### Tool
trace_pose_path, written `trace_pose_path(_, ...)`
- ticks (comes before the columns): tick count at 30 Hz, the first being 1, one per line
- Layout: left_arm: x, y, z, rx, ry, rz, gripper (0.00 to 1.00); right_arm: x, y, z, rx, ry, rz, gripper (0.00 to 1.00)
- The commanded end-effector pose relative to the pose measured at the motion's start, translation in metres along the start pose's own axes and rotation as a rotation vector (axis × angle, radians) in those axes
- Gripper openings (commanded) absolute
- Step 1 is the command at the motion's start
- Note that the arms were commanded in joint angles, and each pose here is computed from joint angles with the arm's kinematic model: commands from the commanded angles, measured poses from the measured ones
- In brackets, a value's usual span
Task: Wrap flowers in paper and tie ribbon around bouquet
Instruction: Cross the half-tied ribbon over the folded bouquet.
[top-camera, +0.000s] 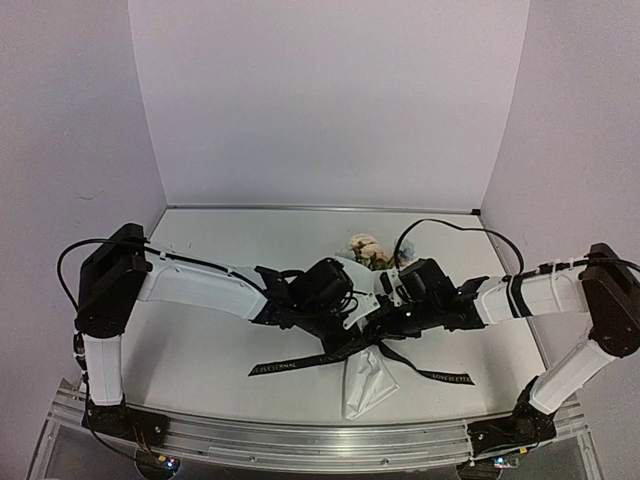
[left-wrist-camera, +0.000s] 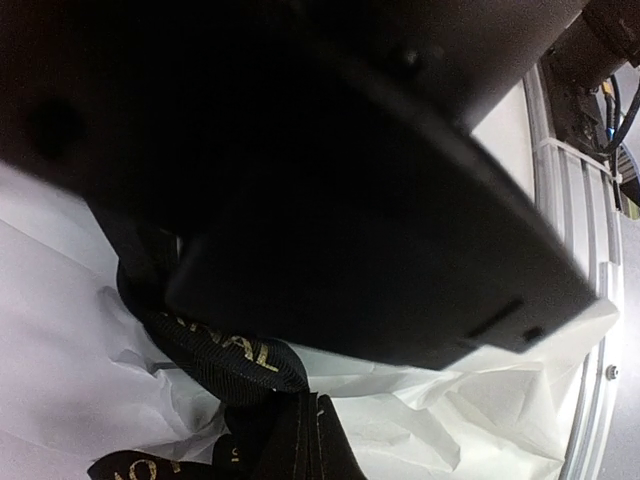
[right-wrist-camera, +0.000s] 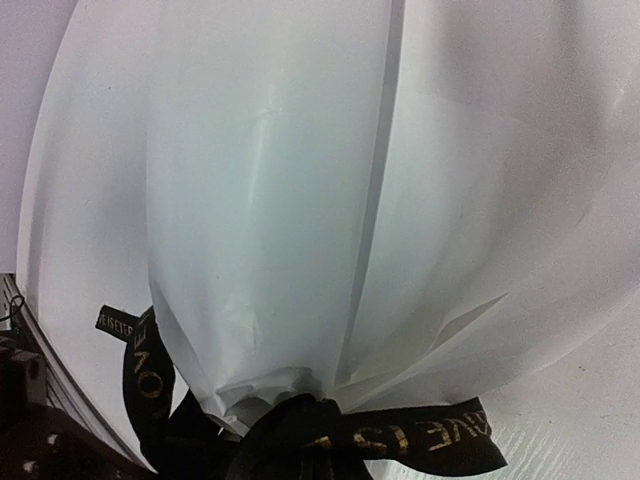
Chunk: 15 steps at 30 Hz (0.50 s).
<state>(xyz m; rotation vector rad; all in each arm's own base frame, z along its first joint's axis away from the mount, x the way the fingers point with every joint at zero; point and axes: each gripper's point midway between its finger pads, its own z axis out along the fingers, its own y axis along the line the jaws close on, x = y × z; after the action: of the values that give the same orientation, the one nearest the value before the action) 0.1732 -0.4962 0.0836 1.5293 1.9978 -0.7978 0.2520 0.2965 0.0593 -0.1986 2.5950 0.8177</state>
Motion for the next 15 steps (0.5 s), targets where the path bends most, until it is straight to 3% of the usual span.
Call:
trace_pose_path(1,-0.002,0.006,0.006,-0.016,0.009,-0.019,0.00,-0.011,0.012,-0.003,-0.055,-0.041,0.012,0.01)
trace_pose_path(7,0.002,0.012,0.013,-0.037,0.025,-0.047,0.00,-0.009,0.009,-0.007,-0.057,-0.052,0.011,0.03)
trace_pose_path(15,0.007,0.017,0.016,-0.046,0.042,-0.068,0.00,-0.008,0.014,-0.020,-0.085,-0.068,0.003,0.16)
